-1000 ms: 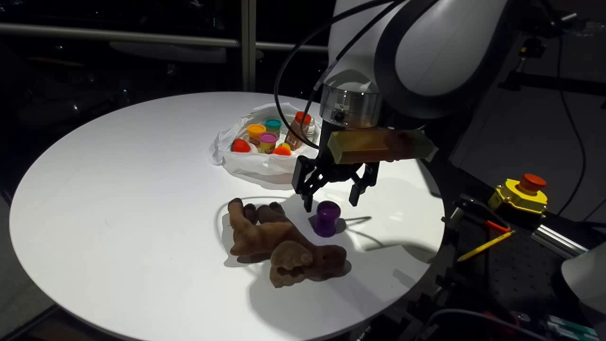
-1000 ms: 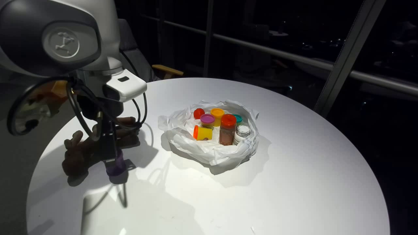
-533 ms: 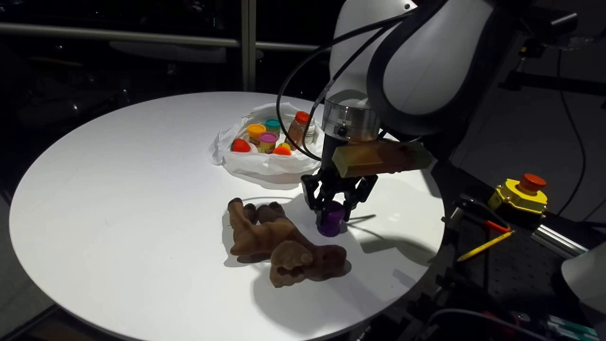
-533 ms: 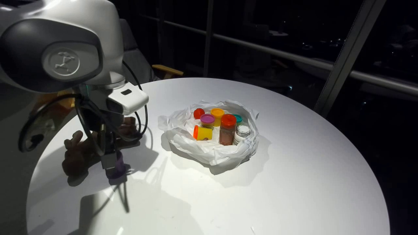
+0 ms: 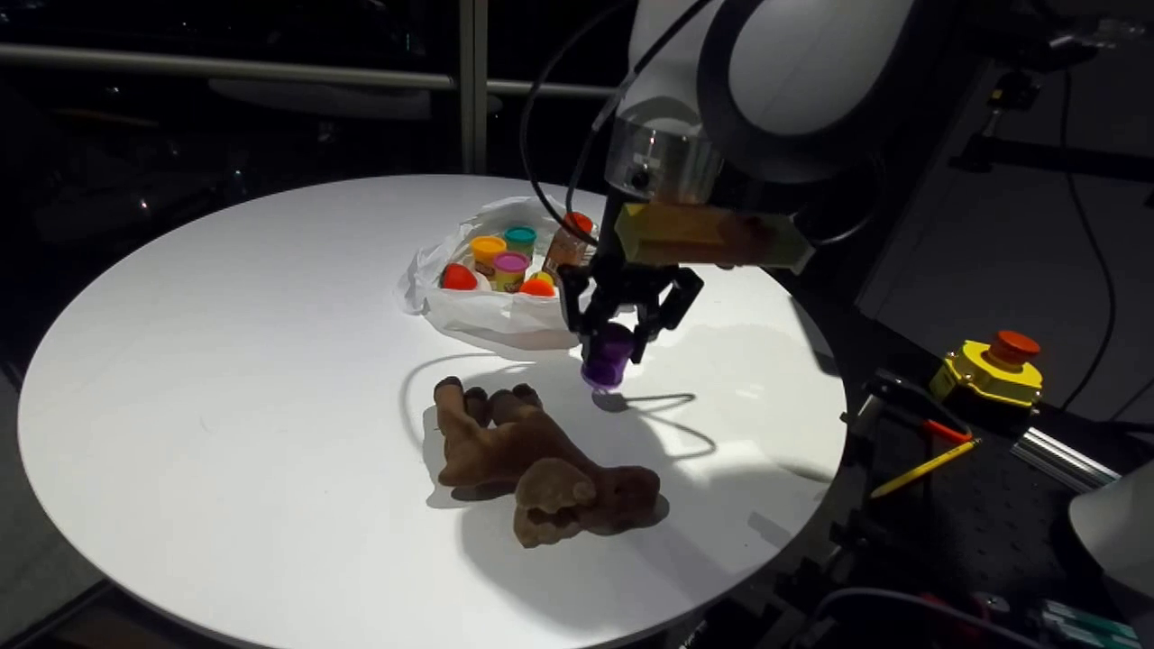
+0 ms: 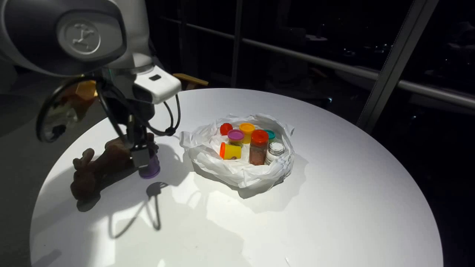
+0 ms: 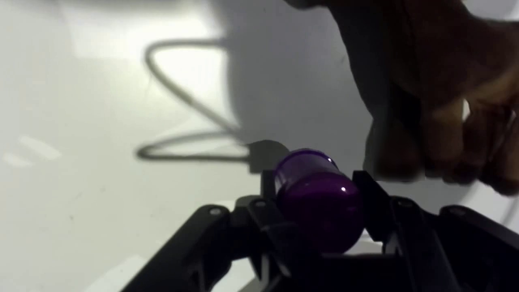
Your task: Put the contents on the table into the plastic bag.
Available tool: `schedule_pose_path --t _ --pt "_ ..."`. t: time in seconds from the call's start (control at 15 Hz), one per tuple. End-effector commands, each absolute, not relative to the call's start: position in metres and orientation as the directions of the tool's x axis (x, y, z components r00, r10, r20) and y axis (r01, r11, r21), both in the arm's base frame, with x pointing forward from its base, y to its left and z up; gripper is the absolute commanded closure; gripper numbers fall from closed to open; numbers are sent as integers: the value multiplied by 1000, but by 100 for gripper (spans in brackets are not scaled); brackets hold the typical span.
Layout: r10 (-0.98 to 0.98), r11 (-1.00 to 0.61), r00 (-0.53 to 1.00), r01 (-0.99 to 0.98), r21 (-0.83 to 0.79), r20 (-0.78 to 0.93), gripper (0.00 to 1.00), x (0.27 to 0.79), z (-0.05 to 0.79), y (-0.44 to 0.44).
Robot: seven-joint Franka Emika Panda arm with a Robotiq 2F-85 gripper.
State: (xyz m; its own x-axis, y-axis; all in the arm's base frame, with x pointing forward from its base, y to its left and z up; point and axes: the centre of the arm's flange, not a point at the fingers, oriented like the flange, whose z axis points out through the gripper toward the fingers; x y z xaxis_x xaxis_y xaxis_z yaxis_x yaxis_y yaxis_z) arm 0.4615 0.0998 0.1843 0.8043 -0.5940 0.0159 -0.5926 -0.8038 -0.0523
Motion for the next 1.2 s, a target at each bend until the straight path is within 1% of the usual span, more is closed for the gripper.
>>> schedule_pose_path --t 0.0,0.27,0.53,0.67,1.13 --pt "-661 -747 726 -661 -74 187 75 507 238 89" --pt "-731 -656 589 -745 -119 345 75 567 246 57" --pt "-783 -562 486 -820 -109 388 75 606 221 26" --pt "-799 -531 464 -843 -89 382 75 615 201 16" --pt "-838 -472 437 -881 -32 326 75 610 148 -4"
